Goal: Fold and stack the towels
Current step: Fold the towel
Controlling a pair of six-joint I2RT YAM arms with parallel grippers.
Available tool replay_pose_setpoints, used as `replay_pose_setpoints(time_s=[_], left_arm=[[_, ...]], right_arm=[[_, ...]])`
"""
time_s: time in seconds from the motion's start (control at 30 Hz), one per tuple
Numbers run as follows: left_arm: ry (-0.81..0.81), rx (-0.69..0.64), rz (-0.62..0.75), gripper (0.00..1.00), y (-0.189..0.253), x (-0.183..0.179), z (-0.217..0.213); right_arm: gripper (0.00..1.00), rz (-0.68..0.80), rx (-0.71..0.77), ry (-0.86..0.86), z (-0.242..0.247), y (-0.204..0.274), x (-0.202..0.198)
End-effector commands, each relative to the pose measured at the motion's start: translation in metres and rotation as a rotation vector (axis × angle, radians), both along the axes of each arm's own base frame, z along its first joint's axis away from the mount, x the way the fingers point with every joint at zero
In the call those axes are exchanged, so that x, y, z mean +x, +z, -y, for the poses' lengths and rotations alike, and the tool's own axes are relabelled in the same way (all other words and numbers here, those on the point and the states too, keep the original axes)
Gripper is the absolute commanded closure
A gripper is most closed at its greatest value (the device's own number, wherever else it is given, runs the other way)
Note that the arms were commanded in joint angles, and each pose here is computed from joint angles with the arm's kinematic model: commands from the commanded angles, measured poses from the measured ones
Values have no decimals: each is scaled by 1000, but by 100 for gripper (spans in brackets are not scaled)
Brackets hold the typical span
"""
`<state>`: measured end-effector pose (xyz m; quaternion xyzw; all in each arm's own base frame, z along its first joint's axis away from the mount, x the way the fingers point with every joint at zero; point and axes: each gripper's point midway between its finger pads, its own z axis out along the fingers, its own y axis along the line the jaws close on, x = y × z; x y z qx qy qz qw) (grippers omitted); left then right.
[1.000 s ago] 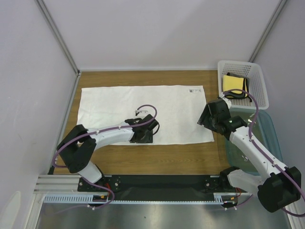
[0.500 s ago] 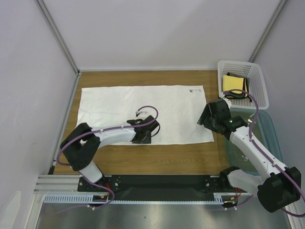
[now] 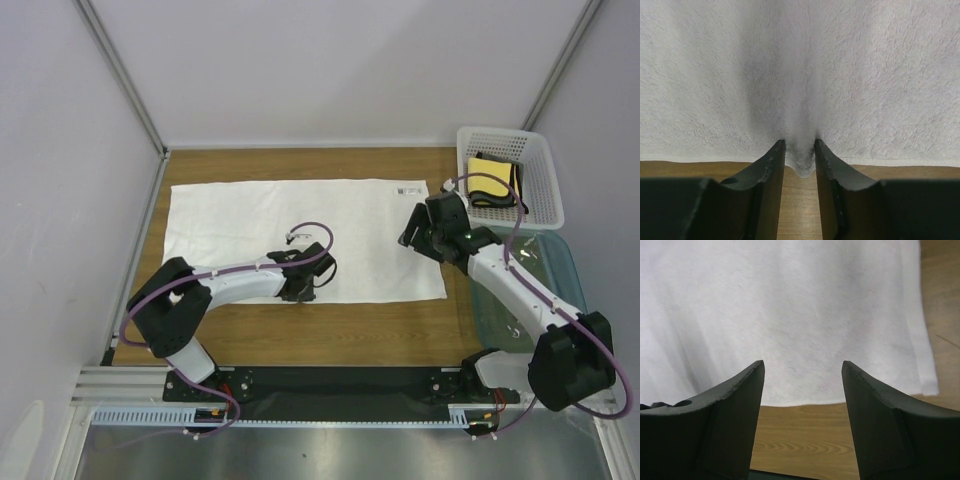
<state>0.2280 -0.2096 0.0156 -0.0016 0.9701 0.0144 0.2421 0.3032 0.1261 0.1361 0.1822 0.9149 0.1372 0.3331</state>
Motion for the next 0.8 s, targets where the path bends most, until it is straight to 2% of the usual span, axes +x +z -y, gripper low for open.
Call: replay_pose_setpoints(time_s=[0.0,0.07,0.13,0.17,0.3,0.4,0.43,0.5,0.57,0.6,0.63,0.73,0.77], left_arm=[[-27,37,-22,65,-2,-8,-5],[-32,36,-27,72,-3,-10,-5],[-36,43,-33,73,-4,-14,-8],[-37,40,-33,73,-4,-15,-8],[-39,31,-47,74,-10,-26,-16],[-52,-5,-51,80,-14,-35,-17],[-53,-8,-54,82,-15,-38,-18],[-55,-10,-65,85,-19,-48,-24],[-55,-18,-66,85,-22,-53,-27],[-50,-26,-77,86,-25,-59,-30],[-48,-39,-76,86,-25,-61,-30],[-43,-68,-82,86,-30,-70,-34],[-40,-73,-83,87,-31,-73,-36]], right_arm=[[32,153,59,59,-26,35,40],[31,199,77,76,-36,49,58],[31,186,72,104,-50,39,70],[31,221,83,117,-58,50,83],[29,196,79,203,-99,29,111],[28,217,100,261,-131,31,132],[28,185,94,297,-147,11,133],[27,213,117,341,-172,18,145],[27,184,112,373,-193,-3,150],[27,213,132,388,-206,9,158],[27,184,130,396,-216,-8,159],[27,208,155,422,-241,-4,170],[27,186,154,440,-252,-20,168]])
